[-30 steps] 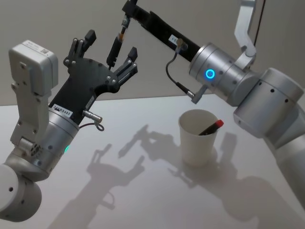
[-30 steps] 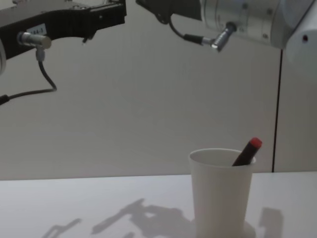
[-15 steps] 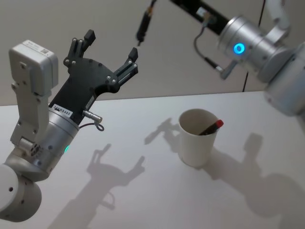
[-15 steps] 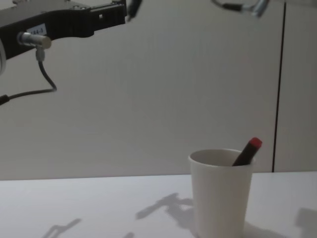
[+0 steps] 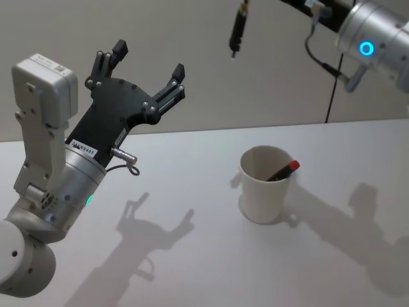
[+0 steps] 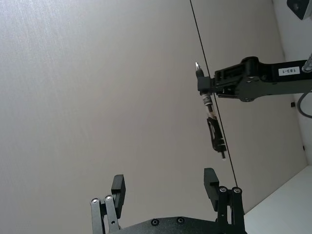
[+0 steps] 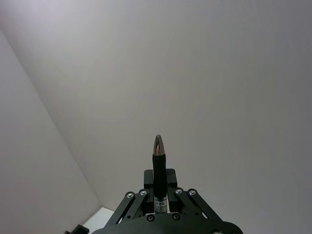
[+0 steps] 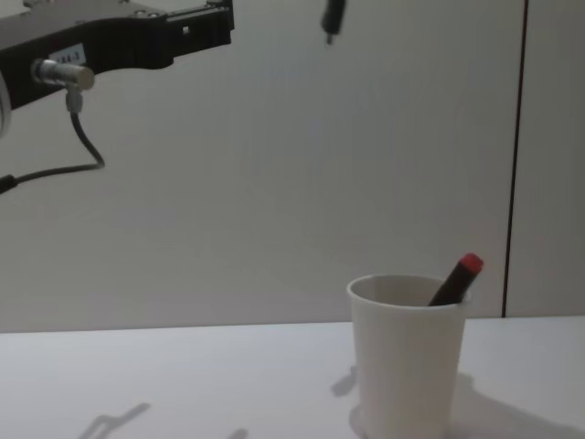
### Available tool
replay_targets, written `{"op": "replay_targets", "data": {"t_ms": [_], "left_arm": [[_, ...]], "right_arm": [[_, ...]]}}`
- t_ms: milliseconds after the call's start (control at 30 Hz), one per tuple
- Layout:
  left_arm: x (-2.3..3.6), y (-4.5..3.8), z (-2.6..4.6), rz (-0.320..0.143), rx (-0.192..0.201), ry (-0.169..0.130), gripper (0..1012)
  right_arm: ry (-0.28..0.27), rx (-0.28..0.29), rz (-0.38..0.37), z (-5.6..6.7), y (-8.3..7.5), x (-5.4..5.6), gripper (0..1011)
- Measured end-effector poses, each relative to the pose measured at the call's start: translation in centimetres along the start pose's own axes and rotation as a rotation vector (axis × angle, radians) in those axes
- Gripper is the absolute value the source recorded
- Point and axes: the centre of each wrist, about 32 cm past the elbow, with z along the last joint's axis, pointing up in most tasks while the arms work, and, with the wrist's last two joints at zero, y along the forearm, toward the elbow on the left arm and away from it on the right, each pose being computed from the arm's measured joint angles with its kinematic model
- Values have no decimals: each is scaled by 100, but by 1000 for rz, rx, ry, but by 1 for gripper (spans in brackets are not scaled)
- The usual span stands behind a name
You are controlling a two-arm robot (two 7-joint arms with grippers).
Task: Place the pen into the pen holder.
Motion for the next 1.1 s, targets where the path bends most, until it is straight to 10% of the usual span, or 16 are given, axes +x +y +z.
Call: {"op": "replay_targets", "data": {"t_ms": [1100], "left_arm": [[0, 0, 0, 0, 0, 0, 1001]], "right_arm": [[-393, -354, -125, 113, -490, 61, 144]]}}
